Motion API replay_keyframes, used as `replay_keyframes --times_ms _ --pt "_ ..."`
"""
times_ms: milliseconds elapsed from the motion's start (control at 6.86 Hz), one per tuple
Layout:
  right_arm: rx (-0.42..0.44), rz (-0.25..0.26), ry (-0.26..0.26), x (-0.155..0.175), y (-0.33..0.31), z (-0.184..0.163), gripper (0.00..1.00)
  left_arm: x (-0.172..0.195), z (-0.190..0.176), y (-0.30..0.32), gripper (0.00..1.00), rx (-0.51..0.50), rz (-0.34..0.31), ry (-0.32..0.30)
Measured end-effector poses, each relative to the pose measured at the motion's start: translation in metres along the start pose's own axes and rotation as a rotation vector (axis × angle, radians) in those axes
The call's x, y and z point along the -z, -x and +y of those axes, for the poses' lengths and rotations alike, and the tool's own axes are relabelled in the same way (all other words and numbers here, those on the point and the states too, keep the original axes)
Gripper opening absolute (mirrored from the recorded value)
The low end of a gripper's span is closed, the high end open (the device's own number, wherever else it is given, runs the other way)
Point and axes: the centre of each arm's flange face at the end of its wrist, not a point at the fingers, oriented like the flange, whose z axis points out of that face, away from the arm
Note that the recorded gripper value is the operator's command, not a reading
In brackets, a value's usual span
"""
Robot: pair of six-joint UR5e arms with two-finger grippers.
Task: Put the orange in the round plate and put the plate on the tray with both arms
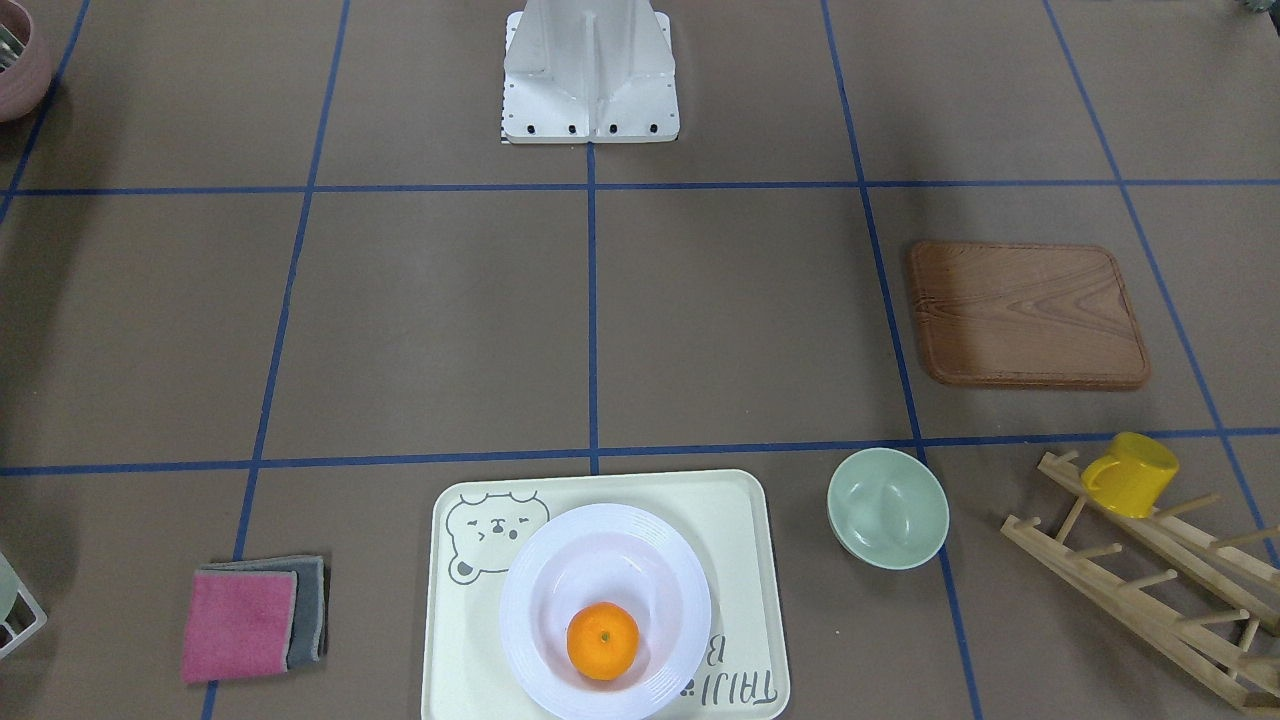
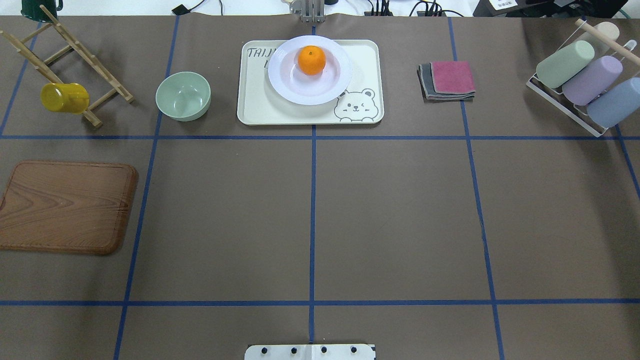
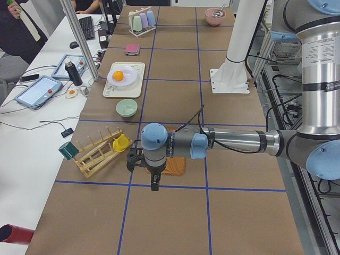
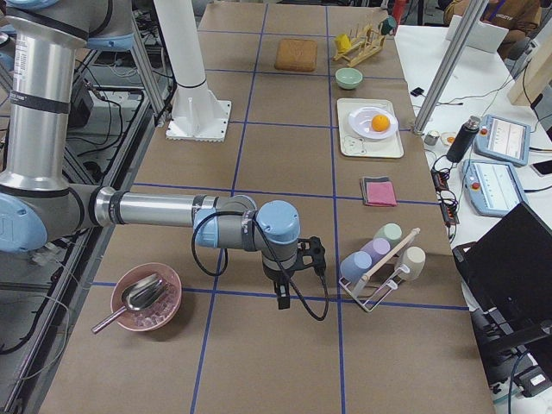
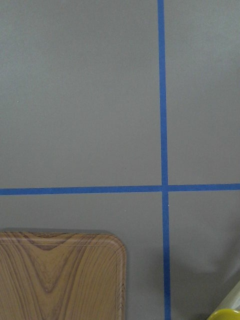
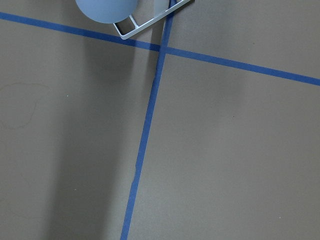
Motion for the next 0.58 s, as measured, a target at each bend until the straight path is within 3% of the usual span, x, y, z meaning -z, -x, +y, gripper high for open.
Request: replay_keyframes --times_ms 583 --pt "-0.007 0.000 0.001 -0.0006 -0.0003 0.0008 1.00 -0.0002 0.0004 0.0003 0.99 0.001 0.000 0.001"
